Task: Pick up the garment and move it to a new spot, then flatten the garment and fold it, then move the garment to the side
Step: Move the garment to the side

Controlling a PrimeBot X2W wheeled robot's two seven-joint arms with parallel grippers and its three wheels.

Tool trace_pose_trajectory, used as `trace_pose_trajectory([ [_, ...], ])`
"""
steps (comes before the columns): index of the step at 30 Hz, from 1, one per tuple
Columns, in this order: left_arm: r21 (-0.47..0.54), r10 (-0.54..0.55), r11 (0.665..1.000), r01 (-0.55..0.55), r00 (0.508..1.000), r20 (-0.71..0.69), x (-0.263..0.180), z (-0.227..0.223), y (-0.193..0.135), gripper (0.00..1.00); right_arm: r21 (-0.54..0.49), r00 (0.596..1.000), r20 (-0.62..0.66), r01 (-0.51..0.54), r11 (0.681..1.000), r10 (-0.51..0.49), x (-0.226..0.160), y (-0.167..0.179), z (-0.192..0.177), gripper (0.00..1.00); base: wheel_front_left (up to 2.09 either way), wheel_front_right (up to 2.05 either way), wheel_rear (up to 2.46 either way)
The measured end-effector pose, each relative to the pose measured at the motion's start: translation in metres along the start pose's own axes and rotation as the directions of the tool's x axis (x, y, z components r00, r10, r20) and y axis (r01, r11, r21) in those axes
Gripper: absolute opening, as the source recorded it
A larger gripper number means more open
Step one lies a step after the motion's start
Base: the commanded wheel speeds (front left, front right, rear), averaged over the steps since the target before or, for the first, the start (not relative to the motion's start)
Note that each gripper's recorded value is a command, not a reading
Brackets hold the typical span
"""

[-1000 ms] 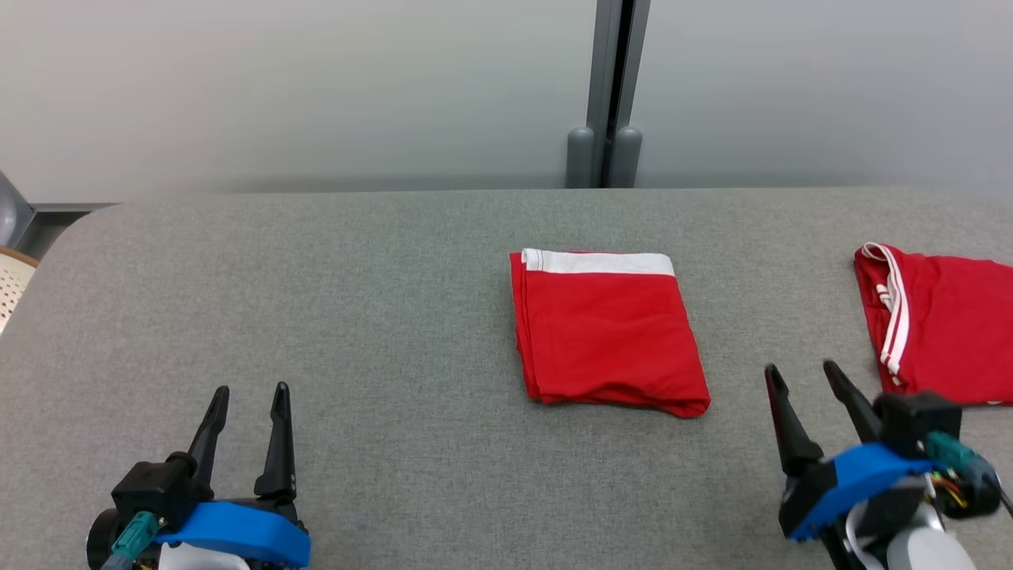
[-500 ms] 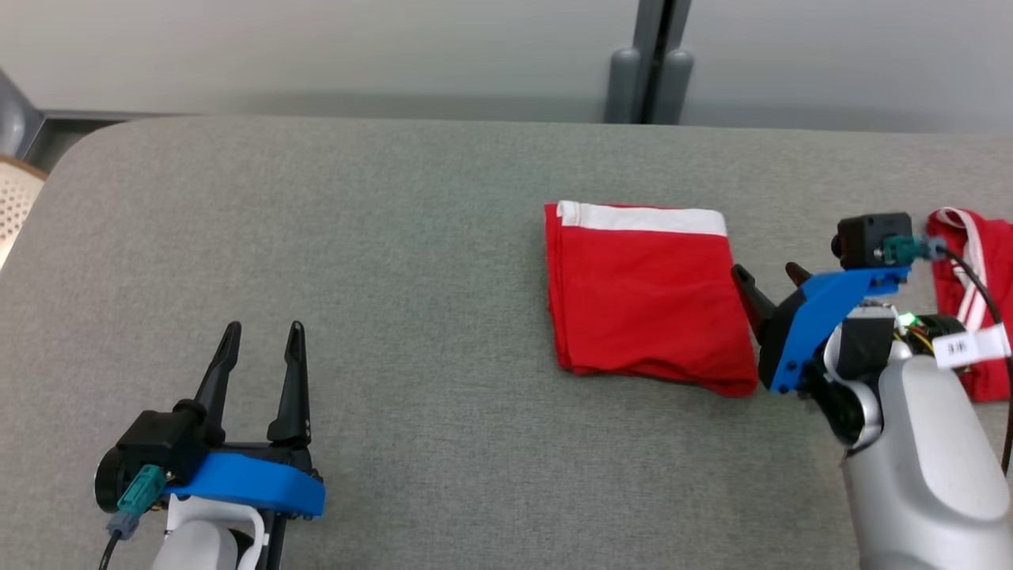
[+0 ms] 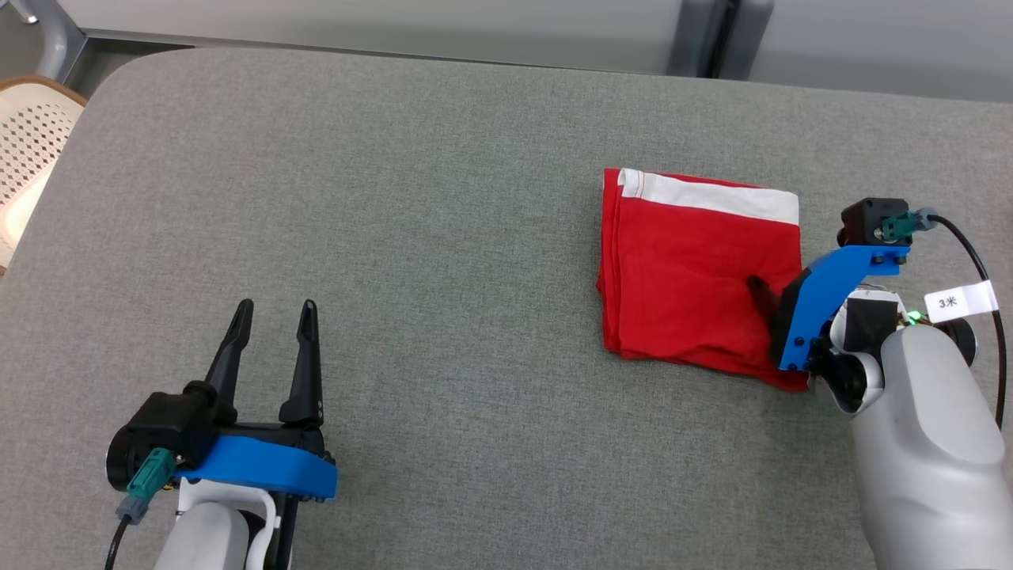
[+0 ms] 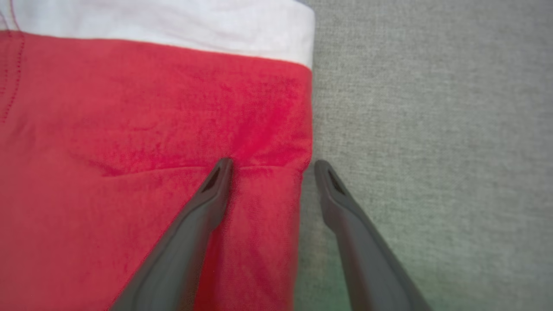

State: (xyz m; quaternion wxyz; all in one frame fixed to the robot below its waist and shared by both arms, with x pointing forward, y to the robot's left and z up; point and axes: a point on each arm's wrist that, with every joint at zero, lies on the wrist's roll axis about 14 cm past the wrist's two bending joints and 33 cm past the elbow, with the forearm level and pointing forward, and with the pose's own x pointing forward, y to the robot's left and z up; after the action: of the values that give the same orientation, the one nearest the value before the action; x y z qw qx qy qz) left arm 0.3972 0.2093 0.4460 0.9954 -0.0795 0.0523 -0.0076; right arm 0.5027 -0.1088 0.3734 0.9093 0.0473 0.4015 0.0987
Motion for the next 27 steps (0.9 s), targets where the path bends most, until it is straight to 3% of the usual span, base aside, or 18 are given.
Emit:
trace_pose_trajectory([
  [2,0.000,0.000,1.000,0.000,1.000,-0.001,0.000,-0.001,0.000,1.00,-0.003,1.000,-0.008,-0.004,1.000,0.004,0.002,0.002,-0.002,1.00,0.00,0.00,0.00],
  [3,0.000,0.001,1.000,-0.001,1.000,-0.002,0.000,-0.001,0.000,1.00,-0.008,1.000,-0.012,-0.004,1.000,0.004,0.003,0.002,-0.002,0.83,0.00,0.00,0.00],
  [5,0.002,-0.001,1.000,0.001,1.000,-0.002,0.001,-0.001,0.000,1.00,-0.023,1.000,-0.010,-0.005,1.000,0.005,0.003,0.003,-0.001,0.00,0.00,0.00,0.00],
  [14,0.000,-0.050,0.999,0.050,0.999,0.020,0.009,0.005,-0.017,1.00,-0.157,0.999,0.039,0.042,0.987,-0.036,-0.016,-0.008,0.023,0.00,0.00,0.00,0.00],
  [20,0.000,-0.109,0.994,0.109,0.994,0.030,0.020,0.007,-0.036,1.00,-0.314,0.991,0.107,0.110,0.943,-0.080,-0.045,-0.030,0.060,0.00,0.00,0.00,0.00],
  [27,-0.010,-0.205,0.979,0.205,0.978,0.036,0.043,0.004,-0.070,1.00,-0.382,0.964,0.193,0.244,0.891,-0.181,-0.093,-0.088,0.099,0.00,0.00,0.00,0.00],
])
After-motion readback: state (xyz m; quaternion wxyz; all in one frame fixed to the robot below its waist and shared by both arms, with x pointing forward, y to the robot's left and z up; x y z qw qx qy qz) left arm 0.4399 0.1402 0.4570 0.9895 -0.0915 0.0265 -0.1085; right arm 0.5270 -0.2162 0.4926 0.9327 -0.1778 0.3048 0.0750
